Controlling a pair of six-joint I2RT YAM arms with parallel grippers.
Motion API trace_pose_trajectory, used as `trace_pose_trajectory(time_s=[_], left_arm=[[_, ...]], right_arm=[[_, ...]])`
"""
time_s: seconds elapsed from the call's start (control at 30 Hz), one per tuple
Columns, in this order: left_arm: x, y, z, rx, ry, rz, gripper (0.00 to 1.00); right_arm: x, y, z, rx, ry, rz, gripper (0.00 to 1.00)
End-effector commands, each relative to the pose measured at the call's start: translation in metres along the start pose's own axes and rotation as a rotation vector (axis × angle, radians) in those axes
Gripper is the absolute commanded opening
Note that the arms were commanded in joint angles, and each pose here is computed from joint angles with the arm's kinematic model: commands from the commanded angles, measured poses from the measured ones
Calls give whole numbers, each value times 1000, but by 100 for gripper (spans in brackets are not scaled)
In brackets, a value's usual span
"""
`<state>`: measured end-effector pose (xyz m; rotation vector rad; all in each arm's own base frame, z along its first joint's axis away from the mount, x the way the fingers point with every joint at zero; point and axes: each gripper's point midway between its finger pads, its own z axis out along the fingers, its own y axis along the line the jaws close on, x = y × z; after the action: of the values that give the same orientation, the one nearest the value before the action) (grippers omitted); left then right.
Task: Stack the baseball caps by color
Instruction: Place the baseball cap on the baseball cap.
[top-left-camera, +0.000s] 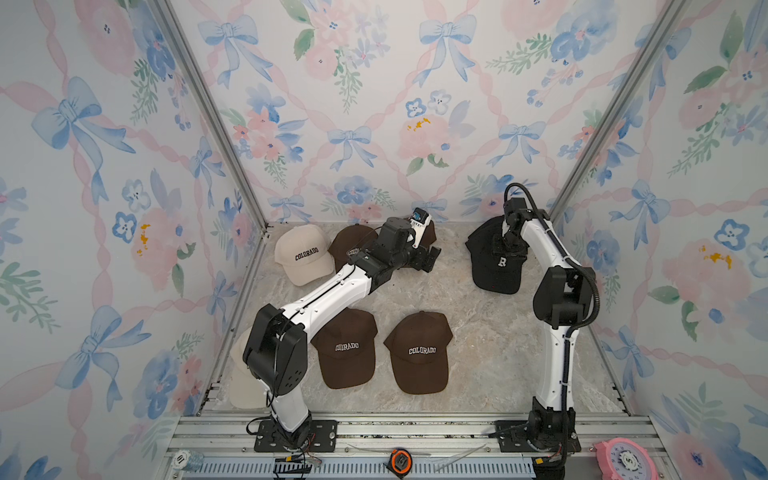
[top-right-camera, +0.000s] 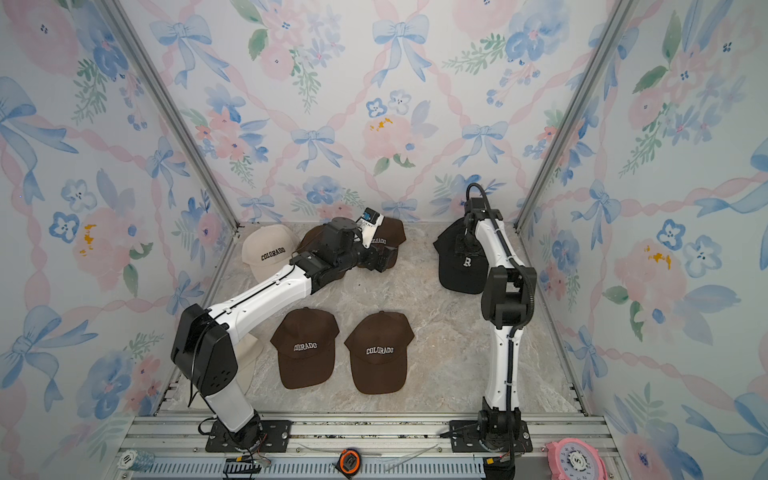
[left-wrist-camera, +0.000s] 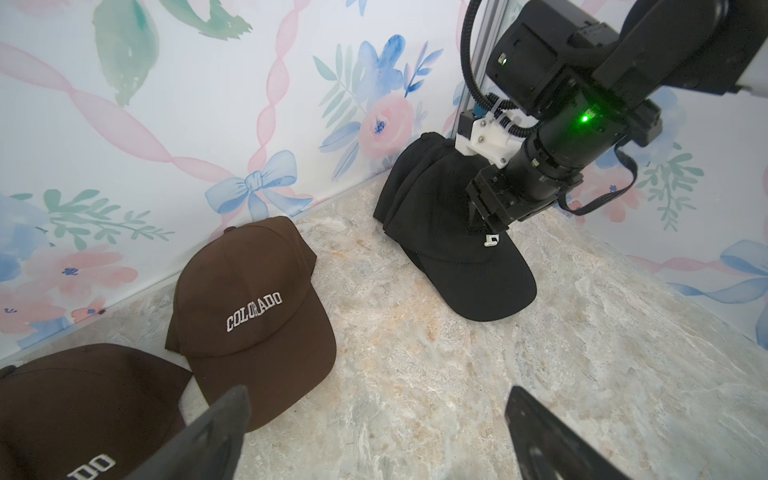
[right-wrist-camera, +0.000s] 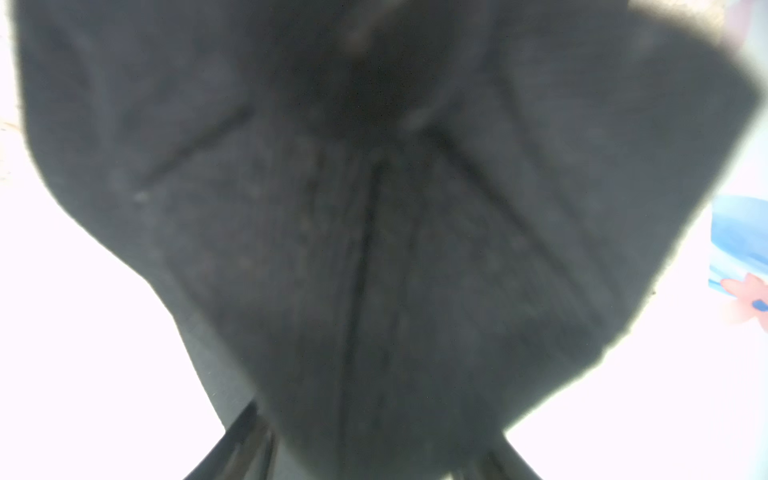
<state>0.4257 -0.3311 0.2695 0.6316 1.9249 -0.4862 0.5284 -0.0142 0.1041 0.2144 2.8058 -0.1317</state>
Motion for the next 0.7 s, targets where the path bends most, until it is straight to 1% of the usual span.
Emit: trace_pose_trajectory(time_s=[0.0, 0.17, 0.37, 0.5, 0.67], left_arm=[[-3, 1, -15, 3, -5, -23, 98], [-4, 0, -28, 6, -14, -30, 98], [-2, -1, -48, 2, -32, -42, 98], [4, -2, -66, -1, -43, -52, 98], [14, -4, -88, -1, -58, -76, 98]], right_arm=[[-16, -7, -56, -28, -98, 24, 65], [-20, -9, -95, -47, -163, 40, 66], [-14, -13, -145, -76, -239, 56, 67], [0, -14, -176, -96, -275, 62, 69], [28, -12, -194, -107, -282, 56, 72]])
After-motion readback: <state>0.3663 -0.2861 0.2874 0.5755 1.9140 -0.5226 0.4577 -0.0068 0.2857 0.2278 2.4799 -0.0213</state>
